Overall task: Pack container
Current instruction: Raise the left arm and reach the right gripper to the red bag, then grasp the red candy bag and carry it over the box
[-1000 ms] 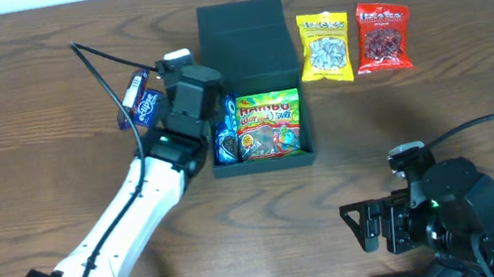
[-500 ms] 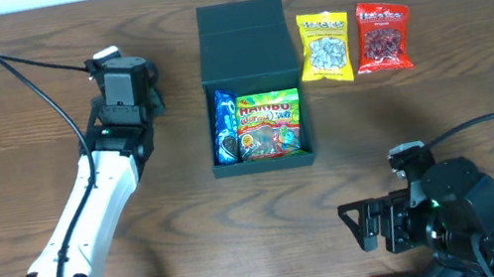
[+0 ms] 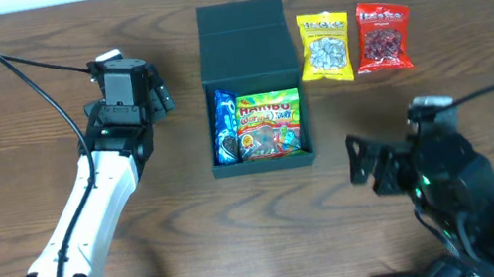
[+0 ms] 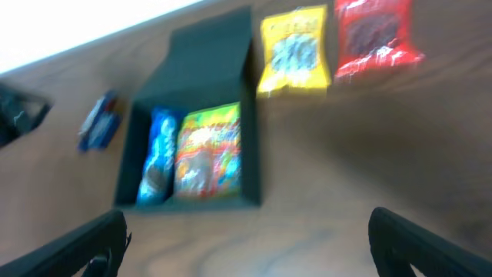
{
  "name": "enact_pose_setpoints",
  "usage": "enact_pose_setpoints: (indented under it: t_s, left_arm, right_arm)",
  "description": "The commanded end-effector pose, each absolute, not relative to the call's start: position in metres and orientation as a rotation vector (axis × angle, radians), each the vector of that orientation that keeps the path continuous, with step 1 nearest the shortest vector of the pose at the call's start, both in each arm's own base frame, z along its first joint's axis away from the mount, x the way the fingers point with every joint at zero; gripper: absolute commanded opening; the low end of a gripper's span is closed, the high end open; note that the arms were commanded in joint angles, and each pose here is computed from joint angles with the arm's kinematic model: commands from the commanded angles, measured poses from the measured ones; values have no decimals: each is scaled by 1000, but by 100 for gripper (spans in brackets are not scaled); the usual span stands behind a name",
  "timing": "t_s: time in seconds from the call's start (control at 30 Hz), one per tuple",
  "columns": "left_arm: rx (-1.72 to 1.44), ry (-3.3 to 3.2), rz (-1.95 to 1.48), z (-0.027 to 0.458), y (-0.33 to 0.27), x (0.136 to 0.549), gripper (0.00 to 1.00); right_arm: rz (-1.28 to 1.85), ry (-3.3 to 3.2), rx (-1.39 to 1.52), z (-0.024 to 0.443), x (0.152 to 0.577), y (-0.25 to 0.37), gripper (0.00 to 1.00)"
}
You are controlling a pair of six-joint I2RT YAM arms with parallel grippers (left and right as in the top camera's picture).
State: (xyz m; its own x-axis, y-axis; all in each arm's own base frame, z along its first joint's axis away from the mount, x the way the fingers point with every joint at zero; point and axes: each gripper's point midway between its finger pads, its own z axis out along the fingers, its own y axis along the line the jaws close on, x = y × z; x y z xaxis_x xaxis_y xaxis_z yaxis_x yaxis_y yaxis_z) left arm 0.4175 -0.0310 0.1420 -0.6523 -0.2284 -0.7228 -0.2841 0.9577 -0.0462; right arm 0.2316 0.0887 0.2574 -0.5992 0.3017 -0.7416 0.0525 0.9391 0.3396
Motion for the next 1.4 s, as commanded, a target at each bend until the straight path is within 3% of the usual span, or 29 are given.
enact_pose_setpoints:
  t_s: [0.0, 0.2, 0.37, 0.7, 1.1, 1.2, 1.3, 1.33, 1.37]
  left_arm:
    - [-355, 2290, 85, 150, -31, 422, 95]
    - [-355, 2290, 85, 150, -31, 422, 95]
    - [-355, 2290, 85, 150, -31, 422, 95]
    - [-355, 2290, 85, 150, -31, 422, 95]
    - [-355, 2290, 85, 150, -31, 422, 95]
    - [-355, 2290, 85, 150, -31, 422, 95]
    - [-355, 2290, 85, 150, -31, 422, 95]
    - [-355, 2290, 85, 150, -31, 422, 95]
    - [-355, 2290, 85, 150, -31, 422, 95]
  right_arm:
    - [97, 2097, 266, 267, 267, 63, 99]
    - [-107, 2031, 302, 245, 364, 45, 99]
    - [-27, 2102, 349, 197, 412, 29, 99]
    - [-67, 2078, 539, 138, 461, -52, 99]
    - [-85, 2116, 558, 43, 504, -63, 98]
    - [-90, 2138, 559, 28, 510, -64, 85]
    - [-93, 2156, 560, 24, 510, -63, 61]
    - [-94, 2163, 561, 22, 509, -63, 53]
    - [-99, 2182, 562, 19, 506, -63, 35]
